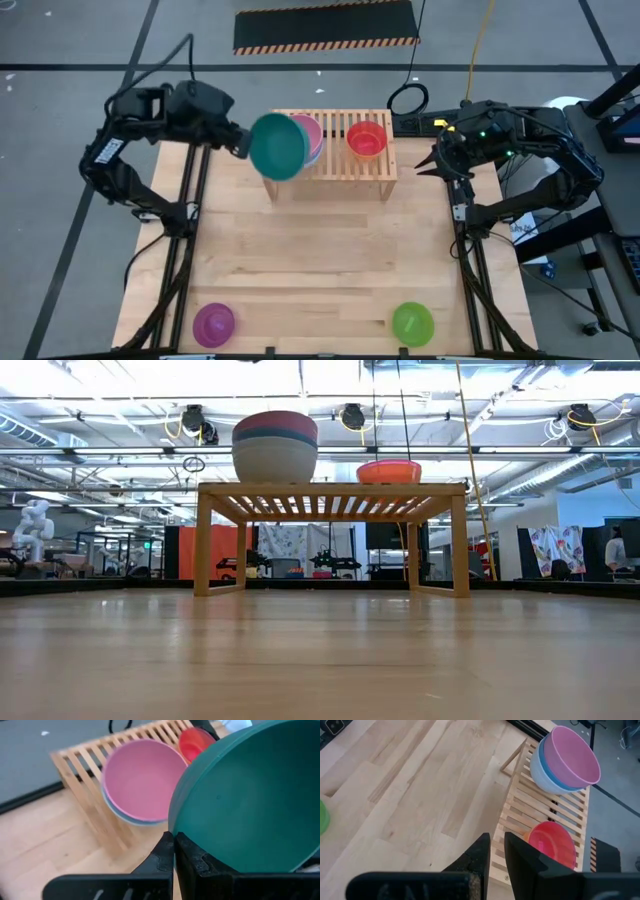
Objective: Place and stack bowls onto a shelf
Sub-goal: Stack the green bowl on top of the pink bowl on the shelf
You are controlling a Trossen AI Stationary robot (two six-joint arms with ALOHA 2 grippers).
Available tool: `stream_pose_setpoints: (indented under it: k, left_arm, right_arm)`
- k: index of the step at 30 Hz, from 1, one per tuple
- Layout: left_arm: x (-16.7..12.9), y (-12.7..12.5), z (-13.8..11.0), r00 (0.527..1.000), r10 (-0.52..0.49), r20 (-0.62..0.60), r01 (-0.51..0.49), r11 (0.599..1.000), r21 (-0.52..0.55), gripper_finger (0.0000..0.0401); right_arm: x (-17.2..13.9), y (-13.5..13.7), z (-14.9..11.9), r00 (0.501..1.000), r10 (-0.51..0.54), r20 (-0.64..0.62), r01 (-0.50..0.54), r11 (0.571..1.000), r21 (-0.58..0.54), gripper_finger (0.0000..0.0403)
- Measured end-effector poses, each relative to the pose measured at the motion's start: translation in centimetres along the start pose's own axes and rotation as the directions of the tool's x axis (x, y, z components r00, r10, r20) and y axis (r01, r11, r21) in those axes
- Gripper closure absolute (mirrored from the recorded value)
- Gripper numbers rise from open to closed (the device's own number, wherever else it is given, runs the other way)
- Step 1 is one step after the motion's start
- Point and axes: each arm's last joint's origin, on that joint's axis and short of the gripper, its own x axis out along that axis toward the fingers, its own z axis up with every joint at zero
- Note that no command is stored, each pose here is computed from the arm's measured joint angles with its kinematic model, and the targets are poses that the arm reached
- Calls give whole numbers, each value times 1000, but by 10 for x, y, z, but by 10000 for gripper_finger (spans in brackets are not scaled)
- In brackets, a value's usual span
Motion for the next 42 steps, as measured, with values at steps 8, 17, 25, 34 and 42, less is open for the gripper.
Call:
stream_pose_setpoints:
  k: [8,17,25,34,42]
  left_arm:
    - [11,23,22,999,42,-9,-42,999,-21,399]
    - [47,43,49,993,66,-98,-67,998,-10,399]
    - [84,52,64,979,67,-194,-64,998,23,399]
    - [109,59,73,964,43,-264,-40,999,16,399]
    - [127,59,75,951,38,-308,-30,999,30,399]
  right_arm:
    - [0,0,0,1000,-4,-2,4,1000,-29,353]
    - [0,0,0,1000,-4,-3,4,999,-32,353]
    - [0,0,0,1000,-5,-4,5,999,-32,353]
    - [0,0,-1,1000,-2,-10,2,1000,-31,353]
    - [0,0,-1,1000,-1,-10,1,1000,-31,353]
